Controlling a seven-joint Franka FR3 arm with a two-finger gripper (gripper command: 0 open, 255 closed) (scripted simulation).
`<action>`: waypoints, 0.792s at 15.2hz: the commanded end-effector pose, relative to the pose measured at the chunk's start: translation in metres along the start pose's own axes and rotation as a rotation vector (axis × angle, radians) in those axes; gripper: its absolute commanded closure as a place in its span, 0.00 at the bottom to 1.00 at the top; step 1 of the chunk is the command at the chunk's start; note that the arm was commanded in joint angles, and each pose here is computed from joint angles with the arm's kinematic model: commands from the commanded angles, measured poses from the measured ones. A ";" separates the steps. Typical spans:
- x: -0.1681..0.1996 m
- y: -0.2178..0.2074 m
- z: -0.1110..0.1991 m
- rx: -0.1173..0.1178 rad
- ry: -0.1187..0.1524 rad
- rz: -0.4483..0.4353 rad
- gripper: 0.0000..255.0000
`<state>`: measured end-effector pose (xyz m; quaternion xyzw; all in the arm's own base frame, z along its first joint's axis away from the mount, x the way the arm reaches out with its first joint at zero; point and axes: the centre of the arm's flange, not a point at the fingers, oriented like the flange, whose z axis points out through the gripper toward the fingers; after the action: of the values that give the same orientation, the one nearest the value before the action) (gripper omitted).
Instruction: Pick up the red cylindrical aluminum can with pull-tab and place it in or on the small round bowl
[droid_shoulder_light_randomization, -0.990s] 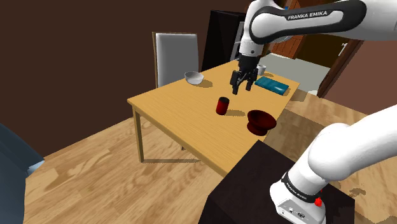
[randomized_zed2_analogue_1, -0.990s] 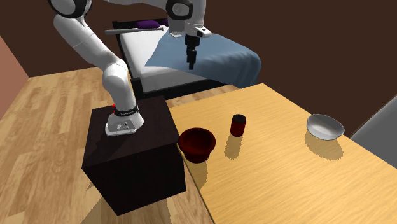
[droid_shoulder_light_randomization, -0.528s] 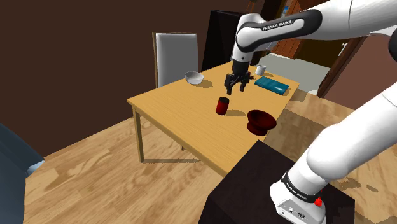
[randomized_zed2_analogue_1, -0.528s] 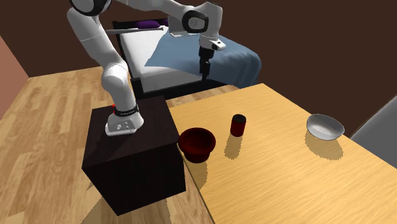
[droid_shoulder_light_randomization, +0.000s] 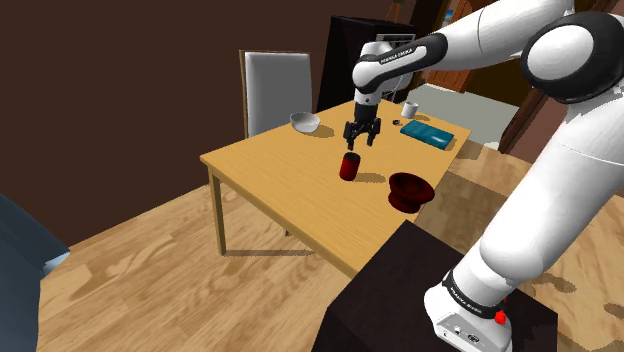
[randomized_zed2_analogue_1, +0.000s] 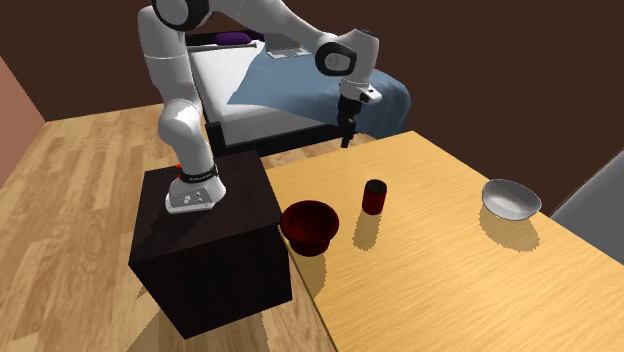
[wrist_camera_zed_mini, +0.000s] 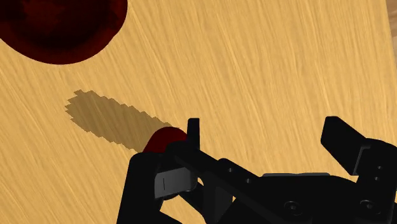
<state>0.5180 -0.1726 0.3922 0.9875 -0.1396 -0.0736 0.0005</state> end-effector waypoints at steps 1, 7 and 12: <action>0.021 0.009 0.014 -0.003 -0.002 0.013 0.00; 0.082 0.045 0.049 -0.010 -0.009 0.052 0.00; 0.132 0.077 0.079 -0.015 -0.014 0.084 0.00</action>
<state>0.6042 -0.2690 0.3048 0.9808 -0.1774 -0.0811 0.0094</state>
